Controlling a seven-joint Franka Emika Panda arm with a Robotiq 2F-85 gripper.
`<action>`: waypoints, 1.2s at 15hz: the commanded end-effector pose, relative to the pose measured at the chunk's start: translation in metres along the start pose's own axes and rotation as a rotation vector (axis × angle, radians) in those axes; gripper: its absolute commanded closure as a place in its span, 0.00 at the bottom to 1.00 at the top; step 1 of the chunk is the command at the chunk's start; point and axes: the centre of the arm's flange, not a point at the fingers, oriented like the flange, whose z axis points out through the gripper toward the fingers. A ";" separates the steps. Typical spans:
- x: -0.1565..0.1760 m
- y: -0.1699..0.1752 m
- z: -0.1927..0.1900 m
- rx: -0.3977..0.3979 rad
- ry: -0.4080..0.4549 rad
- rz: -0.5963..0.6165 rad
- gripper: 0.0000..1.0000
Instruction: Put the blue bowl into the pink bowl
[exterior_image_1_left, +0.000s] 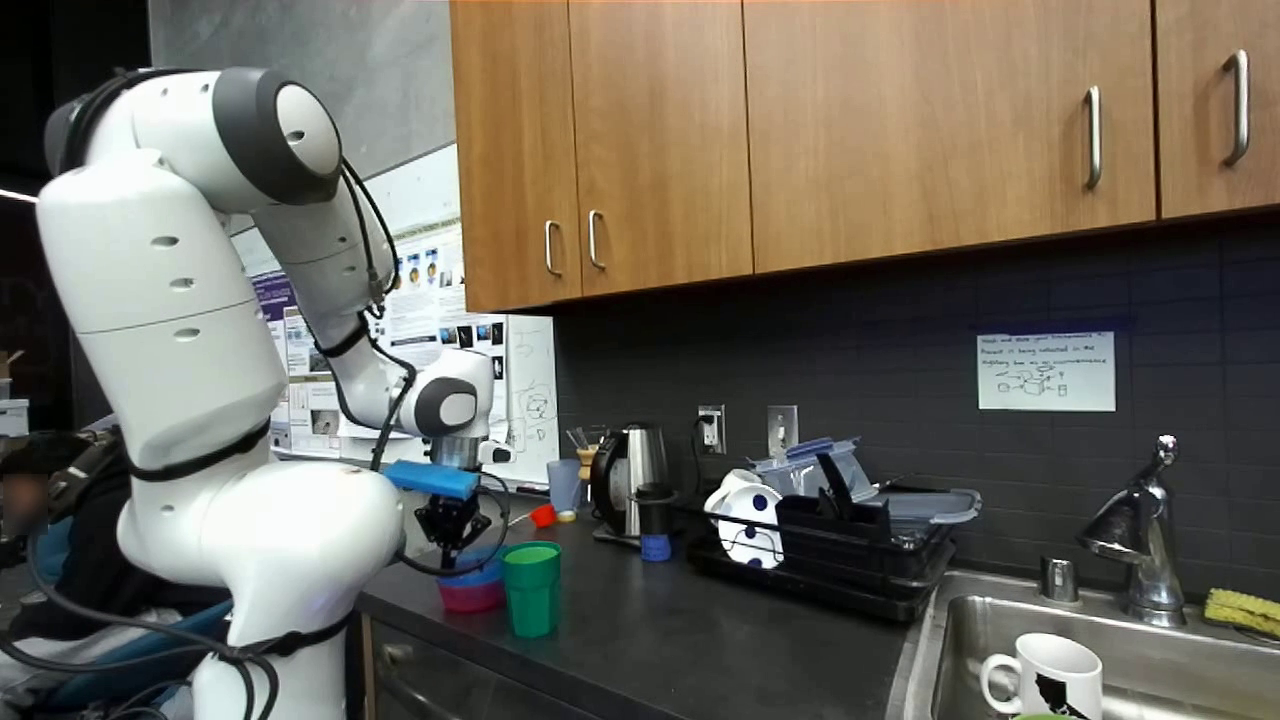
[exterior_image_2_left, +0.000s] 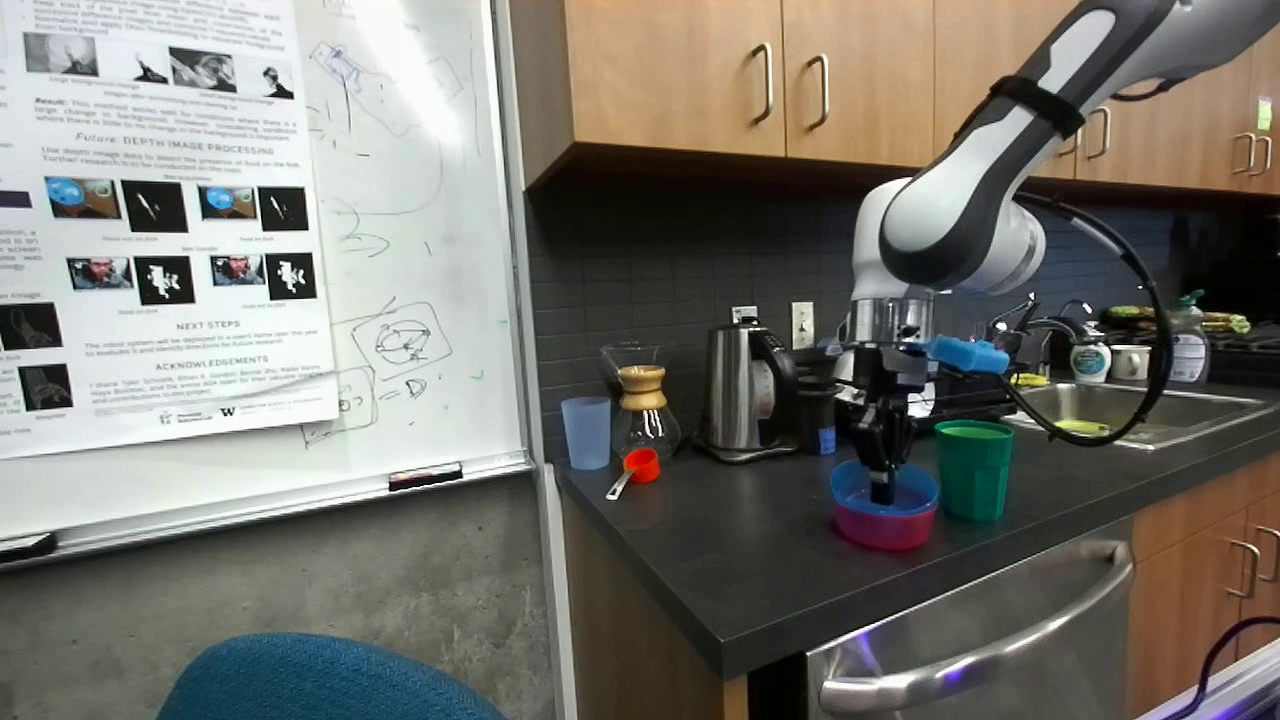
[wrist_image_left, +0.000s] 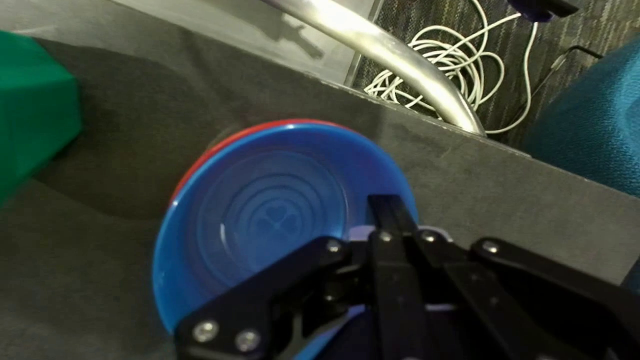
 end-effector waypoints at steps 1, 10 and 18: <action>-0.018 0.014 -0.002 0.040 0.021 0.003 1.00; -0.008 0.019 0.005 -0.030 0.040 -0.026 1.00; 0.000 0.014 0.018 -0.135 0.014 -0.107 1.00</action>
